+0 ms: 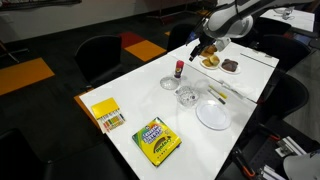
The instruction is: Move the bottle to the left
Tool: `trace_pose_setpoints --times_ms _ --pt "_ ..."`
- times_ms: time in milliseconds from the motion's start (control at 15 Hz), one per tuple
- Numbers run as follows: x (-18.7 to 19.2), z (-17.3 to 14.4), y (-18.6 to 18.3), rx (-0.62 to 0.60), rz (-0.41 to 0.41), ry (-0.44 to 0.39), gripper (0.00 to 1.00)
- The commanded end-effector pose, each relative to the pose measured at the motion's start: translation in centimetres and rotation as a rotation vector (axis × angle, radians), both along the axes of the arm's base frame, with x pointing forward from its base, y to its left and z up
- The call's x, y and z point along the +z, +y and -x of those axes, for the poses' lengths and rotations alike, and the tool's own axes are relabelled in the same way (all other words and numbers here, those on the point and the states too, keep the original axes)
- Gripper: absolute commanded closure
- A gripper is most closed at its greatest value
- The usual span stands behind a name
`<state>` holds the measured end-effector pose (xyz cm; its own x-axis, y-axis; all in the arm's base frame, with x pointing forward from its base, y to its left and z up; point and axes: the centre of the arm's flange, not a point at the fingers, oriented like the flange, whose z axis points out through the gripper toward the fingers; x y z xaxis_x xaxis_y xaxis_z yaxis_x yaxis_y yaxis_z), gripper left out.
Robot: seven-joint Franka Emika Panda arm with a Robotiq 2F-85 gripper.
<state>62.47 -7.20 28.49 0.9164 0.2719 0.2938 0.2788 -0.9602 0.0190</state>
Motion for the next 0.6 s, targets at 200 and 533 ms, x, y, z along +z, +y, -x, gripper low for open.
trace_pose_setpoints --times_ms 200,533 --pt "-2.0 -3.2 -1.8 0.052 -0.03 -0.009 0.0" --pt "-3.9 -5.0 -1.1 0.1 -0.069 0.002 0.0"
